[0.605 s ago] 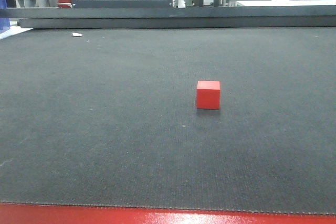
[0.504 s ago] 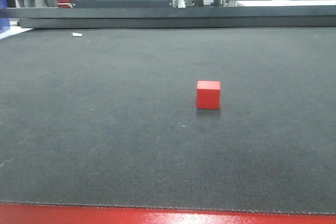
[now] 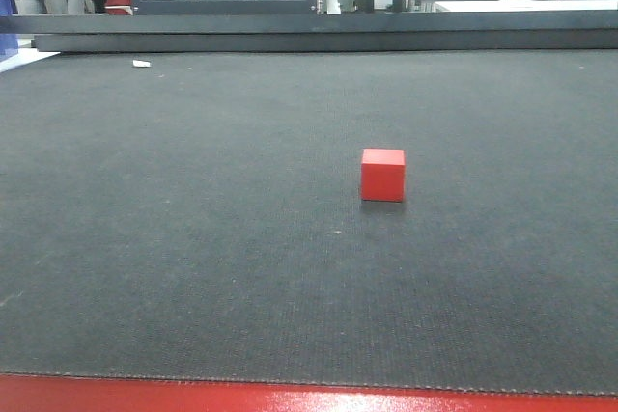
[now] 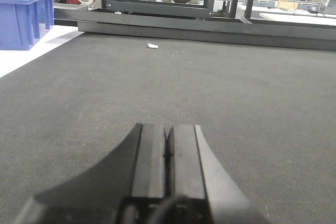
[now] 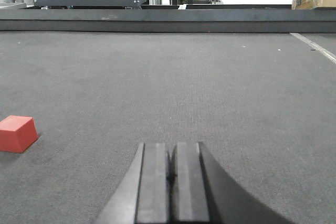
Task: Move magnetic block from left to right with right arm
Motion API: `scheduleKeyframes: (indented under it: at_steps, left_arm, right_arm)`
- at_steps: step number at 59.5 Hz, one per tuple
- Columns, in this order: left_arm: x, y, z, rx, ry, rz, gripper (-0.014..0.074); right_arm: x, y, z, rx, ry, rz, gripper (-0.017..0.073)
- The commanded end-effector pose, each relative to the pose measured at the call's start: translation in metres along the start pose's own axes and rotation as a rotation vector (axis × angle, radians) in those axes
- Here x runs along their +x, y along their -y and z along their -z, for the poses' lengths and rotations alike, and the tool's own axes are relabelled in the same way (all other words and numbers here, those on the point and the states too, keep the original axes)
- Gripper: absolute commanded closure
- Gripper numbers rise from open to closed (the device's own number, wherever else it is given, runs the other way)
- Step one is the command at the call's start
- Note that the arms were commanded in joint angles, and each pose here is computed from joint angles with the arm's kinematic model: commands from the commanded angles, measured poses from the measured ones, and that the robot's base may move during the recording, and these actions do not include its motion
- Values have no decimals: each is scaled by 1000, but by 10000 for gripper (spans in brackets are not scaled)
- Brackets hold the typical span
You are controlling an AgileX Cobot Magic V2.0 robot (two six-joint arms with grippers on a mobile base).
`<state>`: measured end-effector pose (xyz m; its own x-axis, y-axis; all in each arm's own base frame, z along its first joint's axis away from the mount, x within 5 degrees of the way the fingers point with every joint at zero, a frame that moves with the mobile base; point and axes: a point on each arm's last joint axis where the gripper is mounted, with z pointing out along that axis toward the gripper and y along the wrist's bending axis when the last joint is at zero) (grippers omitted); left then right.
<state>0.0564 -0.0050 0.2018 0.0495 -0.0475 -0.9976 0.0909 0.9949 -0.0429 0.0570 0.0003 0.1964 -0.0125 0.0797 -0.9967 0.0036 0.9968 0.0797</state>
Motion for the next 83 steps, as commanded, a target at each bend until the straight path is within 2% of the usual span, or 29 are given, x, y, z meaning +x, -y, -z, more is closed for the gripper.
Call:
scheduleKeyframes:
  at_steps: [1, 24, 35, 43, 53, 59, 65, 71, 78, 83]
  left_arm:
    - [-6, 0, 1, 5, 95, 4, 710]
    - [-6, 0, 1, 5, 95, 4, 710]
    - [-6, 0, 1, 5, 95, 4, 710]
    - [-6, 0, 1, 5, 95, 4, 710]
    - [-6, 0, 1, 5, 95, 4, 710]
    - [-6, 0, 1, 5, 95, 4, 710]
    - [-6, 0, 1, 5, 95, 4, 709]
    - [-6, 0, 1, 5, 95, 4, 710]
    - [-6, 0, 1, 5, 95, 4, 710]
    - [-6, 0, 1, 5, 95, 4, 710]
  right_arm:
    - [-12, 0, 2, 6, 126, 9, 492]
    - [-21, 1, 4, 13, 233, 7, 492]
    - [-37, -1, 8, 2, 243, -53, 492]
    - [-65, -6, 17, -27, 206, -48, 492]
    - [-98, -14, 28, -68, 57, -37, 482]
    - [-118, -18, 26, -88, -11, -52, 384]
    - [-136, -22, 17, -112, -59, -97, 196]
    - [-149, -24, 1, -121, -119, -115, 58]
    - [-158, -28, -28, -144, -227, -117, -24]
    - [-166, -33, -50, -173, -301, -114, -37]
